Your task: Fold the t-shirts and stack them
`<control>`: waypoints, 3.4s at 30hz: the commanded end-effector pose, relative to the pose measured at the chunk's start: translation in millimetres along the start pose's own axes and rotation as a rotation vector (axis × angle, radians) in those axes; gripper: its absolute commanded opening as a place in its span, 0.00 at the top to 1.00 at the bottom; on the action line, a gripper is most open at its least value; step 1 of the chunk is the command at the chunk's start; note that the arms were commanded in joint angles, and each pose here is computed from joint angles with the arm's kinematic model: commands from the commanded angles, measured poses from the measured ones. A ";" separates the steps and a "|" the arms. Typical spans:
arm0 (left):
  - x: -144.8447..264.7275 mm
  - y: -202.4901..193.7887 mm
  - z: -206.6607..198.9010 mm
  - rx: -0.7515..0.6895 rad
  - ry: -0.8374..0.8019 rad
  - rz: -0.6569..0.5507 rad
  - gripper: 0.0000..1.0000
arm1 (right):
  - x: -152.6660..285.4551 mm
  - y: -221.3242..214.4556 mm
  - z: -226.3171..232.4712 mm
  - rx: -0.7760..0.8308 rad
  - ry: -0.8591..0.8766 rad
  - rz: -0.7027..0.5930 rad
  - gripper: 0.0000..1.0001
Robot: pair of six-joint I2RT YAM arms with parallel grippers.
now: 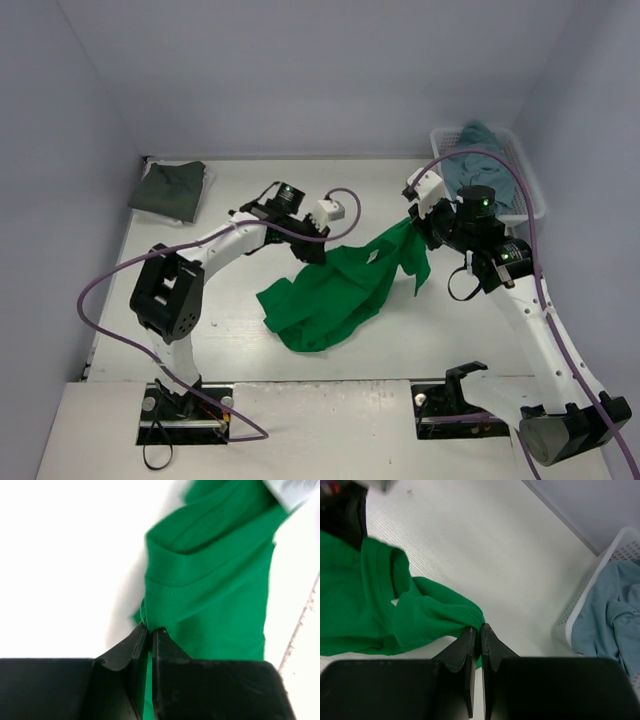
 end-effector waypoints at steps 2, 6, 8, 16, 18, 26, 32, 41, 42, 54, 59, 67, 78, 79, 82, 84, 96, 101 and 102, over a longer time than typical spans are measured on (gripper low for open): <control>83.7 55.8 4.9 -0.081 0.110 -0.225 1.00 | -8.9 12.6 -12.7 0.014 -0.035 -0.056 1.00; 130.0 71.1 6.1 -0.084 0.167 -0.322 1.00 | -18.1 15.6 -15.6 0.001 -0.032 -0.071 1.00; 143.8 74.9 1.7 -0.089 0.180 -0.351 1.00 | -24.6 18.2 -17.6 -0.013 -0.036 -0.091 1.00; 202.3 94.8 -30.1 -0.129 0.232 -0.472 1.00 | -68.7 12.5 -34.0 -0.073 -0.069 -0.003 1.00; 213.9 99.5 -38.3 -0.146 0.248 -0.496 1.00 | -73.6 12.4 -36.3 -0.064 -0.062 0.012 1.00; 278.2 104.7 -89.7 -0.249 0.308 -0.576 1.00 | 8.4 77.9 -49.7 -0.038 -0.148 -0.231 1.00; 322.4 81.2 -138.1 -0.323 0.356 -0.664 1.00 | 75.3 92.4 -38.5 -0.044 -0.219 -0.353 1.00; 370.4 25.0 -205.3 -0.427 0.382 -0.755 1.00 | 106.0 85.1 -11.3 0.030 -0.103 -0.415 1.00; 374.1 19.3 -210.9 -0.432 0.384 -0.769 1.00 | 104.4 85.3 -8.5 0.025 -0.075 -0.418 1.00; 325.8 84.8 -122.6 -0.394 0.463 -0.683 1.00 | -10.7 95.6 -74.6 -0.009 -0.190 -0.274 1.00; 313.4 144.0 -55.6 -0.375 0.678 -0.668 1.00 | -67.6 106.7 -115.6 -0.042 -0.308 -0.218 1.00; 358.7 198.3 -67.6 -0.351 0.752 -0.902 1.00 | -13.3 152.6 -140.0 -0.056 -0.485 -0.375 1.00; 423.2 136.2 -170.5 -0.419 0.691 -1.100 1.00 | 84.8 156.0 -105.4 -0.027 -0.518 -0.527 1.00; 410.2 129.4 -164.3 -0.407 0.660 -1.047 1.00 | 82.9 149.5 -96.1 -0.035 -0.453 -0.485 1.00; 395.2 99.8 -171.7 -0.402 0.587 -0.977 1.00 | 88.7 140.5 -82.3 -0.037 -0.393 -0.461 1.00; 398.3 79.4 -183.6 -0.413 0.584 -0.974 1.00 | 99.0 133.3 -73.8 -0.034 -0.389 -0.457 1.00; 399.8 6.5 -236.6 -0.481 0.433 -0.937 1.00 | 165.7 133.9 -47.7 0.015 -0.370 -0.579 1.00; 417.7 4.4 -255.9 -0.510 0.443 -0.997 1.00 | 180.7 145.5 -49.3 0.017 -0.382 -0.632 1.00; 421.0 5.4 -260.1 -0.523 0.438 -1.015 1.00 | 182.8 148.8 -47.4 0.024 -0.356 -0.648 1.00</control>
Point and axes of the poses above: each gripper's point midway between its finger pads, its own x axis back along the fingers, its own z axis along the line the jaws close on, y = z × x, the point moved 8 cm from there along x, back along the fingers, and after that the axes turned 10 degrees about x, right-handed, at the moved point
